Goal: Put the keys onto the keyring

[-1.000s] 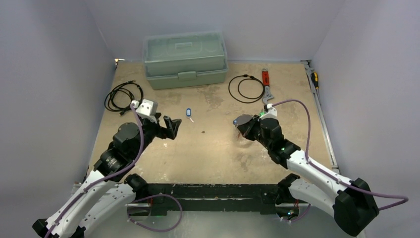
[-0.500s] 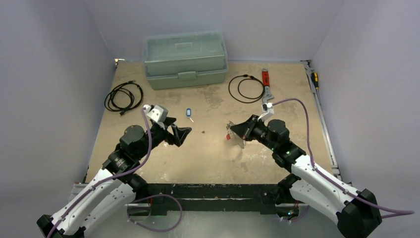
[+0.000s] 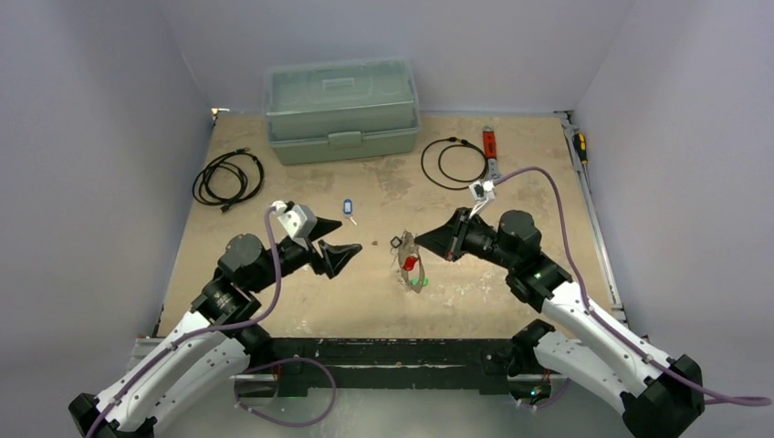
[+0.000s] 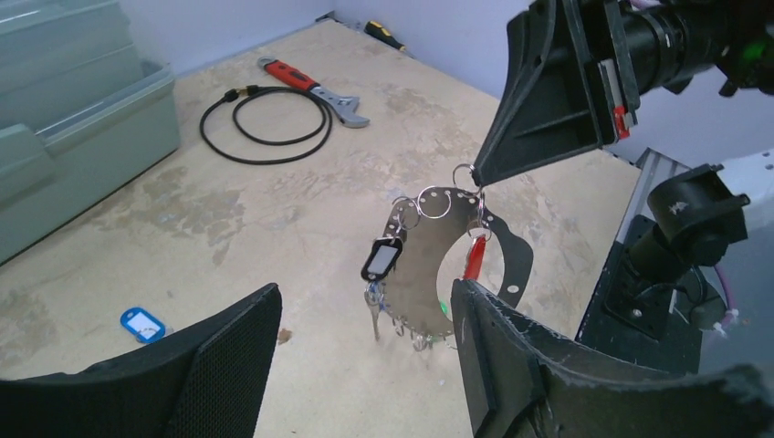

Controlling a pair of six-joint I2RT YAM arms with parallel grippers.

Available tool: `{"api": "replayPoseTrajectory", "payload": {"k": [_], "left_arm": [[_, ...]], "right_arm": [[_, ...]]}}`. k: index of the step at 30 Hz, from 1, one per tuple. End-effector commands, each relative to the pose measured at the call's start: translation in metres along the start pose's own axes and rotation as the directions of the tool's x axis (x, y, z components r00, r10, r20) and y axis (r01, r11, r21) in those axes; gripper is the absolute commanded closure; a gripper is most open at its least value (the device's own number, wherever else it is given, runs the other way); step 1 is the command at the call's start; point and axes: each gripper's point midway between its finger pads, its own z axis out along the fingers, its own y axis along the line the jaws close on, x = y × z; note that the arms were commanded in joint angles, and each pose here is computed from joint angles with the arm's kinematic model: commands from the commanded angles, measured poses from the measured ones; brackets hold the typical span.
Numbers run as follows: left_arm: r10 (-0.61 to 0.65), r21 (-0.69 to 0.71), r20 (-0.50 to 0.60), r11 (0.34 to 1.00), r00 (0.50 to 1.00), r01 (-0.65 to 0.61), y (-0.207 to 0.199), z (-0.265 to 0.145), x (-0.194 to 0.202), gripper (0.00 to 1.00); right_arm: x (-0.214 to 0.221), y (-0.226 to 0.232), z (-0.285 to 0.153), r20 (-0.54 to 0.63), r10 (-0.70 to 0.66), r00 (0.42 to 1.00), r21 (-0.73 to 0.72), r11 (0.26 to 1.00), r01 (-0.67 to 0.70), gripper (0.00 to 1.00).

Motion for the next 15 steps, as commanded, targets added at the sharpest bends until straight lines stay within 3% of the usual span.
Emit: {"api": "replayPoseTrajectory", "payload": {"k": [1, 6, 15], "left_arm": [[0.070, 0.112, 0.050, 0.991, 0.996, -0.076, -0.018, 0.004, -0.014, 0.34], [0.108, 0.091, 0.040, 0.990, 0.993, -0.112, -0.013, 0.006, -0.017, 0.36], [0.138, 0.196, 0.046, 0.970, 0.989, -0.145, -0.030, 0.005, -0.012, 0.39]], "right_arm": [[-0.017, 0.046, -0.008, -0.015, -0.100, 0.995, -0.136, 0.986, 0.097, 1.00], [-0.016, 0.061, -0.010, -0.071, -0.131, 0.989, -0.184, 0.976, 0.116, 1.00], [0.000, 0.071, -0.011, -0.200, -0.221, 0.955, -0.243, 0.955, 0.170, 1.00]]}}
